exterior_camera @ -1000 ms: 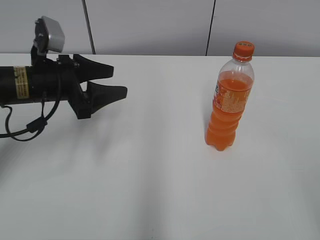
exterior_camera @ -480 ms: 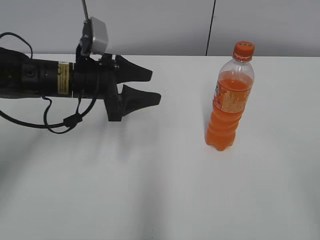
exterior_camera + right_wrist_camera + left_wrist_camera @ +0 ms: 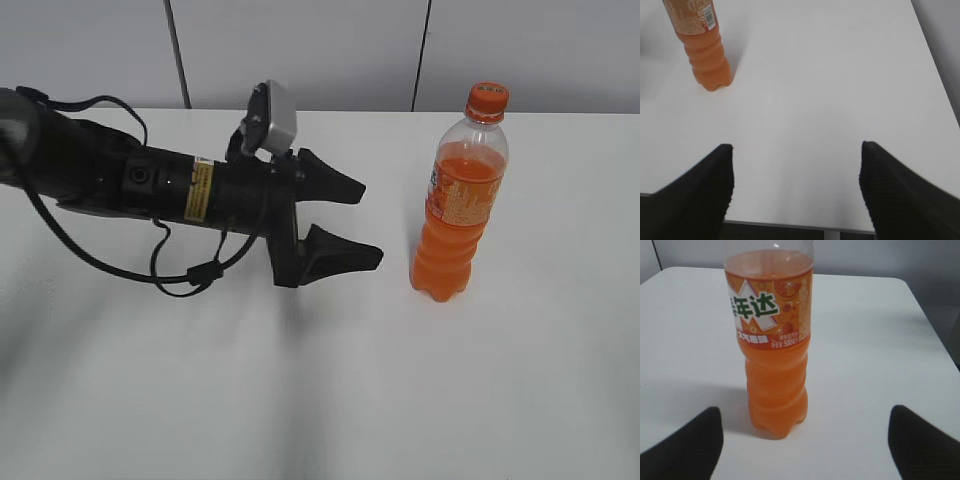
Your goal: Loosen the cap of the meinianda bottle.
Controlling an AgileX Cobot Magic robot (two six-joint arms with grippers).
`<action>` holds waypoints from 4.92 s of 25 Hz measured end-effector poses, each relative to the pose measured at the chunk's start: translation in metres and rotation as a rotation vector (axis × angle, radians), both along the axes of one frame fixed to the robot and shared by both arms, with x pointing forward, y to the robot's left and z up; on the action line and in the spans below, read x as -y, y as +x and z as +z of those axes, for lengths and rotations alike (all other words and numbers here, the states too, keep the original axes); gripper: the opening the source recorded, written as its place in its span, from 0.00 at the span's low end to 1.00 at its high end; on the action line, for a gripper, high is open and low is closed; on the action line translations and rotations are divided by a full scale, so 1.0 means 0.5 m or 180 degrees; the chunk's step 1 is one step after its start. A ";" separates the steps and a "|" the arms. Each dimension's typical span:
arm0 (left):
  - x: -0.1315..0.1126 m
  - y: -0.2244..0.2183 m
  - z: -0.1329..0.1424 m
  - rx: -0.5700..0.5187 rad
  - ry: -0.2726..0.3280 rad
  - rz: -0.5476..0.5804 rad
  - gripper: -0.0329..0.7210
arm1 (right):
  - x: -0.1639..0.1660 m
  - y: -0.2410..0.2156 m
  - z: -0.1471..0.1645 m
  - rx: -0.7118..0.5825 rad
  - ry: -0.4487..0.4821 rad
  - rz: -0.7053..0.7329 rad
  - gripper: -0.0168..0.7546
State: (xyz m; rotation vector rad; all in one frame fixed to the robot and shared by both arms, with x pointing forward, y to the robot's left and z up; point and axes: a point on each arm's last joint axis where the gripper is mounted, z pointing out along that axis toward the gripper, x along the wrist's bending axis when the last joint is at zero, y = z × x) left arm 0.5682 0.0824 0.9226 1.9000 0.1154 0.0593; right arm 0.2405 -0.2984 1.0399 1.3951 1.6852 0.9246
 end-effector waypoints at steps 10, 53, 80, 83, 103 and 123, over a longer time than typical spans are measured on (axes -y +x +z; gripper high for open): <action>0.060 0.015 -0.050 -0.0159 -0.0002 -0.0067 0.87 | 0.001 0.000 0.000 0.0001 -0.0015 -0.0009 0.78; 0.213 0.074 -0.110 -0.0109 -0.0099 0.0070 0.71 | 0.002 0.000 0.000 0.0002 -0.0033 -0.0020 0.78; 0.214 0.073 -0.110 -0.0107 -0.0097 0.0068 0.58 | -0.003 0.083 0.150 -0.0264 0.0201 -0.0195 0.63; 0.214 0.073 -0.110 -0.0107 -0.0097 0.0068 0.58 | -0.008 0.136 0.198 -0.0388 0.0224 -0.0207 0.63; 0.214 0.073 -0.110 -0.0110 -0.0103 0.0070 0.58 | -0.038 0.500 0.310 -0.1494 0.0120 -0.0201 0.63; 0.214 0.073 -0.109 -0.0111 -0.0106 0.0070 0.58 | -0.233 0.646 0.209 -0.2078 0.0035 0.0644 0.63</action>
